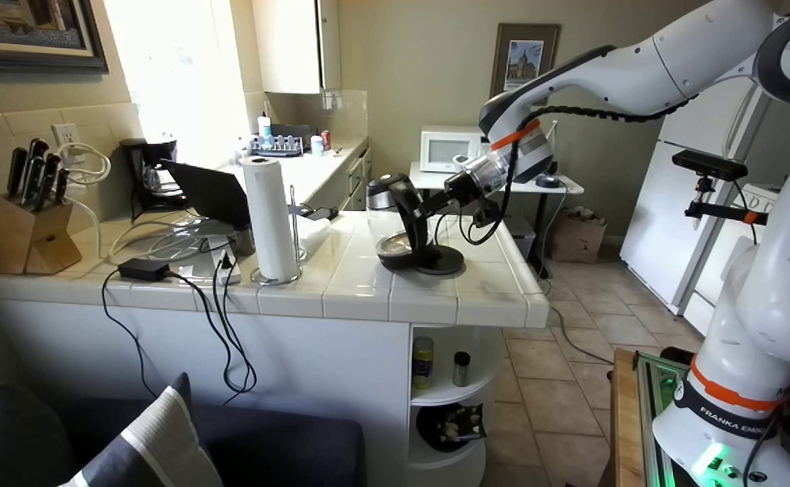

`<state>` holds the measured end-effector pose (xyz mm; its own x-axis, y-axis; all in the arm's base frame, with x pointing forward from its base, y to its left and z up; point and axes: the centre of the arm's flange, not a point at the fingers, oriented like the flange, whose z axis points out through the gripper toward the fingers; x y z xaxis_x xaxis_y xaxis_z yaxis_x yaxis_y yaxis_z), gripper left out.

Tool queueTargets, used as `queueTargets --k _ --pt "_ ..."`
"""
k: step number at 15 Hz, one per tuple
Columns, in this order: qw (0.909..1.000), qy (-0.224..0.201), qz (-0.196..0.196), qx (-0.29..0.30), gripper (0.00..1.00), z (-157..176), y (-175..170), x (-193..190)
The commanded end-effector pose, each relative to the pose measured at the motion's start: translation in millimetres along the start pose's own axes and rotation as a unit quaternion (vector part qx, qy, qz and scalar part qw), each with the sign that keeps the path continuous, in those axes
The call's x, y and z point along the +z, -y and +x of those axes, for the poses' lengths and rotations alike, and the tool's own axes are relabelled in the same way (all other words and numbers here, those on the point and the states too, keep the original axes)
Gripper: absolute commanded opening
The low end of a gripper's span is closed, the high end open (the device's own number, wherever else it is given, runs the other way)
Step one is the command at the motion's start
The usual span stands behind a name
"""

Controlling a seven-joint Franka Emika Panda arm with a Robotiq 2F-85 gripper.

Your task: Put the kettle on the stand

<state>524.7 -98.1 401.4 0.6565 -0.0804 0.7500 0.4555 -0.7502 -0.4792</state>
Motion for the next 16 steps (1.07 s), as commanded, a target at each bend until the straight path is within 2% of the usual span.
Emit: queueTargets --k 1,2,9,16 --pt "0.9993 -0.029 0.003 -0.022 0.06 9 8 -6" --pt "0.9988 -0.035 0.003 -0.033 0.00 13 11 -10" --pt "0.9952 -0.055 0.001 -0.080 0.00 22 19 -18" --pt "0.9860 -0.110 -0.014 -0.125 0.00 30 42 -43"
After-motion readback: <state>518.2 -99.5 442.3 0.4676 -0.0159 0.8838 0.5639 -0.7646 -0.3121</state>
